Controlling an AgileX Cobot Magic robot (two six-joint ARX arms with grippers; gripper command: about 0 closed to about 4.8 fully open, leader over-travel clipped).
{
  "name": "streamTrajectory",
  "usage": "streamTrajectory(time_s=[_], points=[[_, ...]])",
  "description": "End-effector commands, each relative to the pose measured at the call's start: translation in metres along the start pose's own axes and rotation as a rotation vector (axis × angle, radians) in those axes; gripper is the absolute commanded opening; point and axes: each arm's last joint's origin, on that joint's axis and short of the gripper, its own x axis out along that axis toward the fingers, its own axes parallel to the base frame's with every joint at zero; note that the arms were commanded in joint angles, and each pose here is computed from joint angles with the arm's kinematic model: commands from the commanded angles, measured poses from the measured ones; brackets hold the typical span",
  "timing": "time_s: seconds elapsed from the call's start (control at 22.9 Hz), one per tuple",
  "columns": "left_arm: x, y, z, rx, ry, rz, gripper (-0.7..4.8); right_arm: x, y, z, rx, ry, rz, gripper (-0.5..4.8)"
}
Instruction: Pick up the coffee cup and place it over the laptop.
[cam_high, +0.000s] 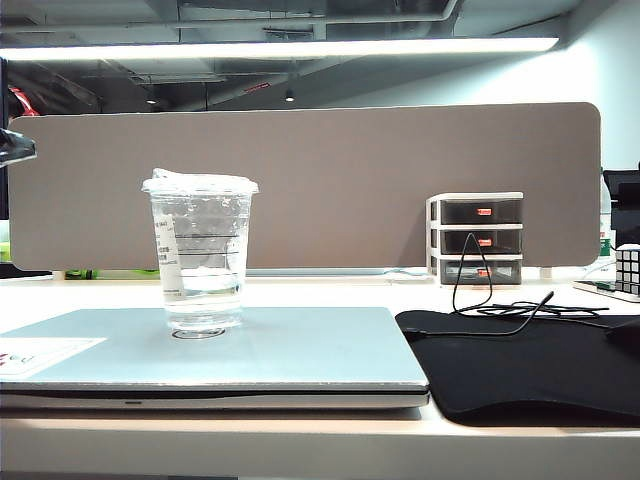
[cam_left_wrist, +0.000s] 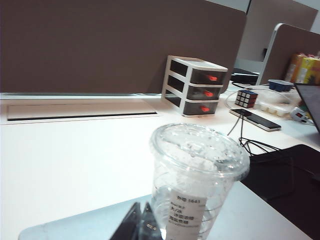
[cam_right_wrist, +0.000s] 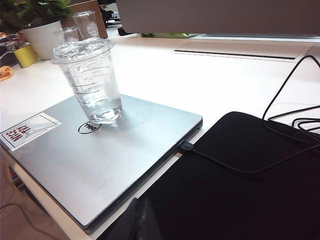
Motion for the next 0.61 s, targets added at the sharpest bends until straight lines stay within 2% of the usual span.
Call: streamTrajectory(time_s=[0.04,0.13,0.39,0.53,0.61], points=[[-0.003,0.000,-0.003,-0.037,0.056,0.050,-0.05,0.000,0.000,0.000,-0.008,-0.009,0.004,-0.06],[-0.005,-0.001,-0.003,-0.048,0.071,0.066,-0.05,0.000,0.000,0.000,-0.008,-0.009,0.004,-0.06],[-0.014,-0.006,0.004,-0.017,0.055,0.158,-0.05,0.000,0.000,0.000,-0.008,-0.009,0.004,-0.06],[-0.023,-0.009,0.002,-0.034,0.090,0.251,-0.05,0.000,0.000,0.000,-0.009,-0.009,0.004,-0.06],[-0.031,-0.013,0.000,0.001,0.125,0.299,-0.05,0.000,0.000,0.000,-0.009,-0.009,0.003,-0.06]])
